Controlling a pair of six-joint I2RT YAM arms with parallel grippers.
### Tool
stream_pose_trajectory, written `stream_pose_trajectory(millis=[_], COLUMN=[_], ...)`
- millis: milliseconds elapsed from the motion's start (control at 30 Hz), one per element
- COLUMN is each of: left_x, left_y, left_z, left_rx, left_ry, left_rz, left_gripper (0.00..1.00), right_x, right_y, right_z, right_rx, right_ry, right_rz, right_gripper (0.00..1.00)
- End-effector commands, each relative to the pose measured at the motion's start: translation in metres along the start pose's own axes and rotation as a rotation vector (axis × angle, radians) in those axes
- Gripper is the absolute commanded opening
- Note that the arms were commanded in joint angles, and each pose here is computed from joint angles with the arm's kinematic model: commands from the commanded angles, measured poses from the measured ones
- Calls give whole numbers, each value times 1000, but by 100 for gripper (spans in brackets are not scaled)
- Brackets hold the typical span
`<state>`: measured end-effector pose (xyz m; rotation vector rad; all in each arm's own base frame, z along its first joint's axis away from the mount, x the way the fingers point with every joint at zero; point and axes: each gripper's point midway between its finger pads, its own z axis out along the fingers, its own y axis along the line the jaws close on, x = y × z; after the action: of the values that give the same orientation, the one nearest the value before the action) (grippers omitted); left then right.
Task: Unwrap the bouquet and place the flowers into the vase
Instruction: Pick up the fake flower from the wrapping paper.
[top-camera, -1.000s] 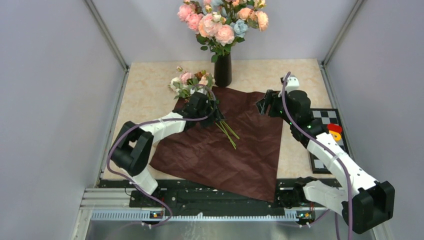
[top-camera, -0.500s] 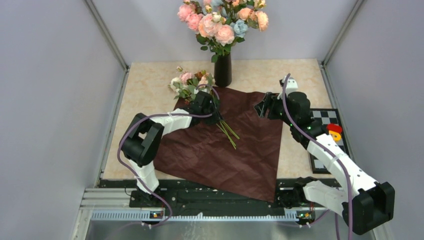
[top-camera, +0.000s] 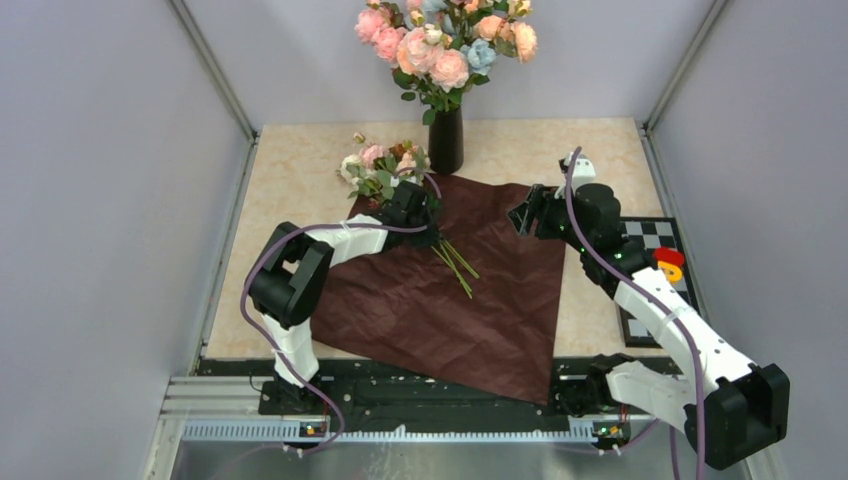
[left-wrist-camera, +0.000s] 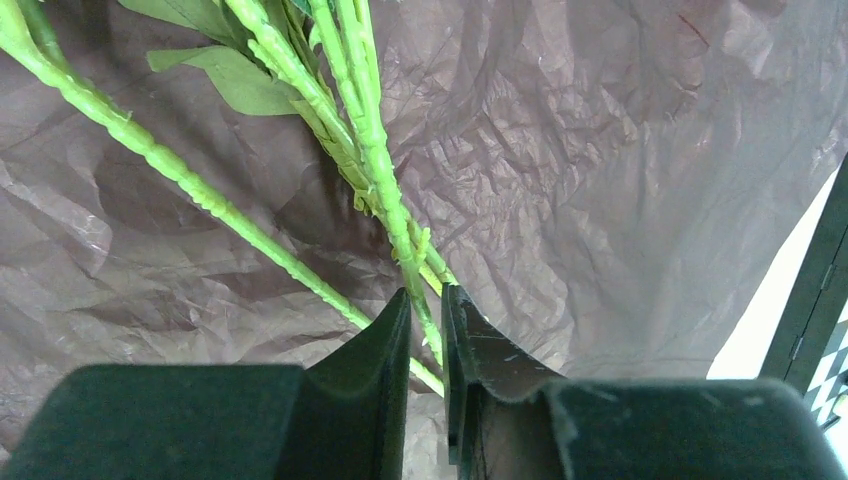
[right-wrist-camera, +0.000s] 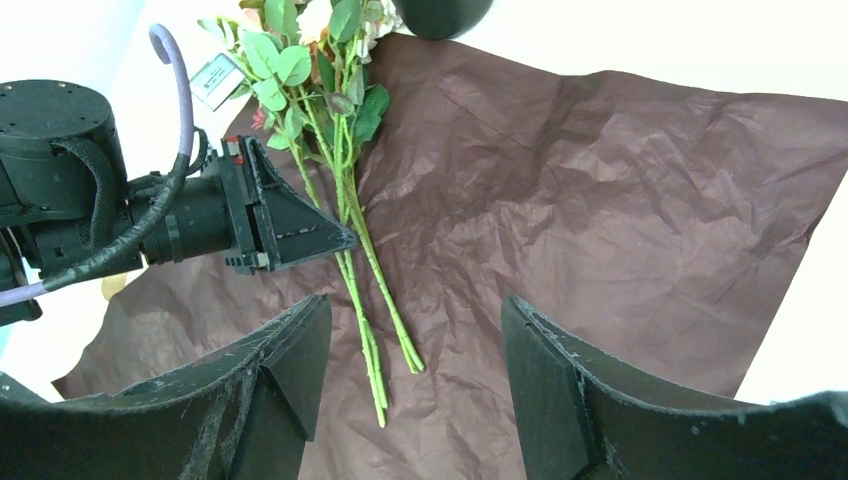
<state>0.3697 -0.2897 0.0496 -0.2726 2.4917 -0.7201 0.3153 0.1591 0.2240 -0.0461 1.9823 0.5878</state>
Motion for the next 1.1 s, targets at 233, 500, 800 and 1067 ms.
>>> stream_pose_trajectory(millis=[233,500,800,1067], left_x=[-11,-9,-5,-12], left_y=[-4,-1,2,-7], left_z=[7,12,15,5], left_rx=[-15,-27,-36,-2], left_ry=[-25,-13,2,-31], left_rz=[13,7,-5,-32], left_gripper=[17,16,17,0], right_x=[-7,-6,-5,-5], right_y=[2,1,0,-1], right_z=[-3,-4,-4,-6], right_rx=[-13,-10,-6,-2], right_ry=[-31,-29,-27,-30], right_rz=[15,13,14,14], right_gripper=[64,64,64,64])
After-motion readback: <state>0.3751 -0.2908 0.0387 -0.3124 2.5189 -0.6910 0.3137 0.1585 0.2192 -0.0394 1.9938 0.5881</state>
